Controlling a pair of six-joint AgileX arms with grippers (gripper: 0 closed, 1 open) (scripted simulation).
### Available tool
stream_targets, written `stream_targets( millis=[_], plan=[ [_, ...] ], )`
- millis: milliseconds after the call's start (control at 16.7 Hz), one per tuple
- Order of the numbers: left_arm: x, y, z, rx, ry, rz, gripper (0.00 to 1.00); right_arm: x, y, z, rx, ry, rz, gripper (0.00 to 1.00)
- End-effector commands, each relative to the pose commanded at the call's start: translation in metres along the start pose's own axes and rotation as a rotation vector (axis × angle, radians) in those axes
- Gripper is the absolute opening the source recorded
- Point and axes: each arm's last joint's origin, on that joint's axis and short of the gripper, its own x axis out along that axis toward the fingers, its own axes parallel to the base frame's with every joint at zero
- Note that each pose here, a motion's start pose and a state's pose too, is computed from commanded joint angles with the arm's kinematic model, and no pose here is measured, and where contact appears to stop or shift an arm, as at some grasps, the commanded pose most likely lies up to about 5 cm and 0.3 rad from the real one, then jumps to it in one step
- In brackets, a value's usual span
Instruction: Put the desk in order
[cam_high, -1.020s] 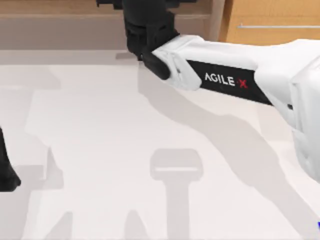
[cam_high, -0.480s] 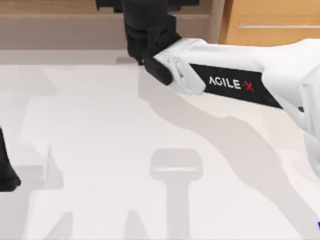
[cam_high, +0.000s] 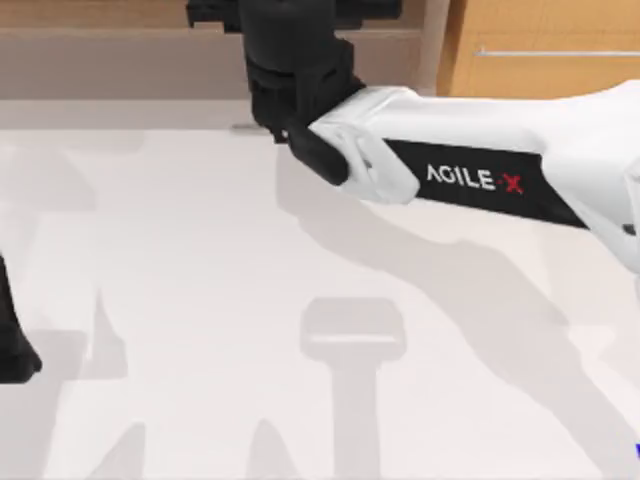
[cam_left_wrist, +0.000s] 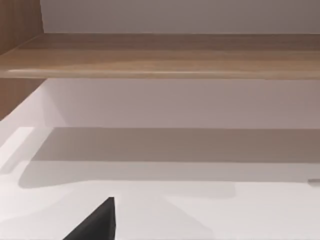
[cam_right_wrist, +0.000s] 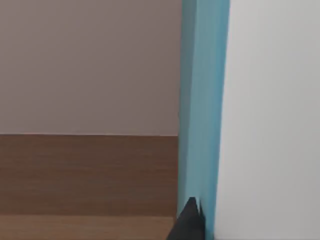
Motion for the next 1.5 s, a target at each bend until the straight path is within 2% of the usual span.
stream_targets(
  millis=[180,300,720,900,1080,1260,1380,1500],
  plan=[
    [0.000,0.000,0.000,0.000,0.000,0.000,1.00,-0.002,-0.003,0.004,0.009,-0.003,0.012,0.00],
    [0.000,0.000,0.000,0.000,0.000,0.000,1.00,-0.010,-0.011,0.010,0.031,-0.006,0.047,0.00],
    [0.000,0.000,0.000,0.000,0.000,0.000,1.00,-0.062,-0.068,0.016,0.161,0.043,0.295,0.00],
    [0.000,0.000,0.000,0.000,0.000,0.000,1.00,-0.085,-0.109,0.019,0.262,0.061,0.396,0.00],
    [0.000,0.000,0.000,0.000,0.000,0.000,1.00,-0.102,-0.158,0.020,0.383,0.070,0.461,0.00],
    [0.000,0.000,0.000,0.000,0.000,0.000,1.00,-0.114,-0.213,0.012,0.506,0.090,0.461,0.00],
    [0.000,0.000,0.000,0.000,0.000,0.000,1.00,-0.118,-0.252,0.002,0.590,0.111,0.416,0.00],
    [0.000,0.000,0.000,0.000,0.000,0.000,1.00,-0.121,-0.291,-0.009,0.680,0.131,0.335,0.00]
  ],
)
